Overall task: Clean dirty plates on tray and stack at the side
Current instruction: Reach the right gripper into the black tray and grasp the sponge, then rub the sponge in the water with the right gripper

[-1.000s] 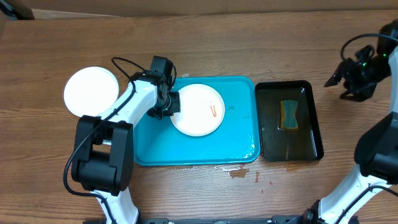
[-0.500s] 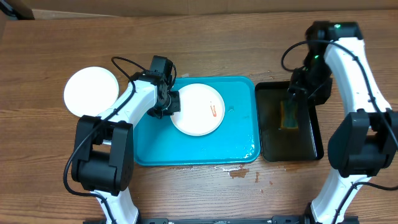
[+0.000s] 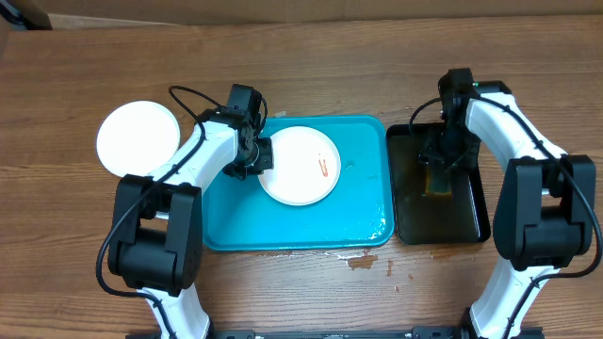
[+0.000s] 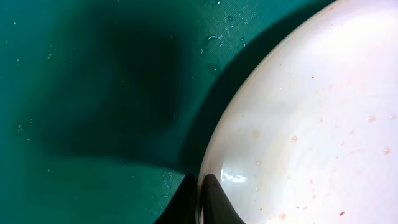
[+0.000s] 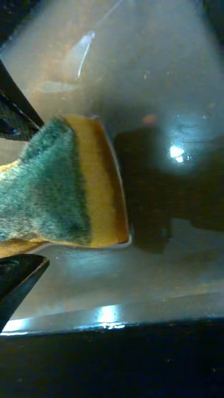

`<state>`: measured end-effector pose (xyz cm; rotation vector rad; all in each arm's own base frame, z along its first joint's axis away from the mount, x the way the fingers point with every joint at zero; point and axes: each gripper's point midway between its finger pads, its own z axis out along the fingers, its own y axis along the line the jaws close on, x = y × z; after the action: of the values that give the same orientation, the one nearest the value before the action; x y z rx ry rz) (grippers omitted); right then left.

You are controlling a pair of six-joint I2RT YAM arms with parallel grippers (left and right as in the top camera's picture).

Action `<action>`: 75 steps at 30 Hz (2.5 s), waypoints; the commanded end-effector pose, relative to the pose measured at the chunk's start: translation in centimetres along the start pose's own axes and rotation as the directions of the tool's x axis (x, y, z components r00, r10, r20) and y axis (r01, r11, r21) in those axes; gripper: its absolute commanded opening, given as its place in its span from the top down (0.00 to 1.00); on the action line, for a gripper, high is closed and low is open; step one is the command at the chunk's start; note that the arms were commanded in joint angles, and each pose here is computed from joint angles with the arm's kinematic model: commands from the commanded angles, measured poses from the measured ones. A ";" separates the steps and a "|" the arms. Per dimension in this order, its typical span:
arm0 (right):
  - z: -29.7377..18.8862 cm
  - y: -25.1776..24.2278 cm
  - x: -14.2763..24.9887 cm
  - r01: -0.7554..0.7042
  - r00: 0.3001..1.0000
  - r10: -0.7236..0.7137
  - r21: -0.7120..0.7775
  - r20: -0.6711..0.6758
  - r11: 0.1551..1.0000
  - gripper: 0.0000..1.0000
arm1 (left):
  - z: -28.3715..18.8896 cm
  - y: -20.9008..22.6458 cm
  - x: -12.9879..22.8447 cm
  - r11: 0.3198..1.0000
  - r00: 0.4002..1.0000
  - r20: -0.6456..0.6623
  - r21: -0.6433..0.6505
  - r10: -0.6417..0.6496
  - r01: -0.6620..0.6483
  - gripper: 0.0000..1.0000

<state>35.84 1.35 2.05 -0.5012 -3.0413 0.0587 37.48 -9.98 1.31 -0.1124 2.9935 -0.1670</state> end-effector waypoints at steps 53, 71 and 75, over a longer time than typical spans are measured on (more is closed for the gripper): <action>1.8 -1.3 0.1 -0.009 0.999 0.007 0.039 0.052 0.999 0.25 | -0.8 0.2 -0.4 1.000 1.000 0.021 -0.020 0.017 -0.016 0.90; 0.7 -0.6 0.3 -0.006 1.000 0.006 0.008 0.024 1.000 0.22 | -0.7 0.2 -0.4 1.000 1.000 0.021 -0.019 0.017 -0.016 0.90; 0.5 -1.0 1.2 -0.005 1.000 0.006 0.024 -0.016 1.000 0.20 | -0.7 0.2 -0.4 1.000 1.000 0.020 -0.019 0.017 -0.016 0.90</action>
<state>33.60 0.77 0.88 -0.4978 -3.0042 0.1049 37.34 -9.82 1.27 -0.1139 2.9991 -0.1533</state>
